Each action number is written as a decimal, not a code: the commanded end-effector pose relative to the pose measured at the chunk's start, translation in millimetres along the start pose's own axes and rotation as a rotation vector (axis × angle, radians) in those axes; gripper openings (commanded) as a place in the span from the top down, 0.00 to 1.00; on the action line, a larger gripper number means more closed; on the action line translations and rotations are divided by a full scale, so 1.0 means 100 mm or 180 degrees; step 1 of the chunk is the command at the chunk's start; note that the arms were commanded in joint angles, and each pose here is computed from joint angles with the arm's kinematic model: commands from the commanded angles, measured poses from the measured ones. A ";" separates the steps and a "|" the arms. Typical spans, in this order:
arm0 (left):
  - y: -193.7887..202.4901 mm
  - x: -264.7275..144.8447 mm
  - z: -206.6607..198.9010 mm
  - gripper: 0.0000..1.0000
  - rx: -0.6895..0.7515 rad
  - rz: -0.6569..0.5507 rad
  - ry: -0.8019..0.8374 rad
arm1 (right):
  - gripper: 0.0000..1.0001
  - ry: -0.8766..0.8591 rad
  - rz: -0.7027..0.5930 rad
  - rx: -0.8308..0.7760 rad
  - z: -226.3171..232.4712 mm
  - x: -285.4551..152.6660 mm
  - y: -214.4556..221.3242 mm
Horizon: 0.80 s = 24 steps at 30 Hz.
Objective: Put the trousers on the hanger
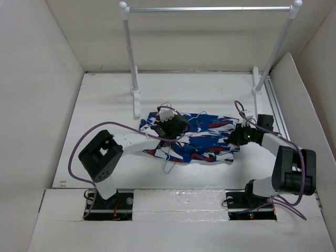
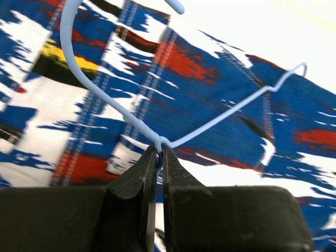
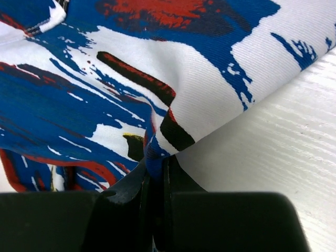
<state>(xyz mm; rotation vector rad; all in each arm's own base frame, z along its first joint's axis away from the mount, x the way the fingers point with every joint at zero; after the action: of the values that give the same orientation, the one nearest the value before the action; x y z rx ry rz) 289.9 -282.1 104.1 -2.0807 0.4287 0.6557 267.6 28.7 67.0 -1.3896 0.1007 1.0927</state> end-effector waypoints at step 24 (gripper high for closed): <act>-0.13 -0.73 -0.73 1.00 -0.0324 -0.0183 0.0831 | 0.30 -0.0160 -0.0573 -0.1121 1.12 -0.58 -1.26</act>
<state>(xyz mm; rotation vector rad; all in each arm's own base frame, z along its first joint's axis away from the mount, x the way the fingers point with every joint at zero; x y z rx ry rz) 248.0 -318.8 155.2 -2.1878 0.5135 0.5012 275.5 73.3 210.5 -1.7183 -0.1099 0.9629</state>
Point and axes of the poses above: each gripper's point midway between its finger pads, its own x axis out along the fingers, its own z axis along the line the jaws close on, y = z × x, the point moved 4 cm from there along -x, back along the fingers, and after that the axes turned 13 degrees about -x, right-handed, at the moved point
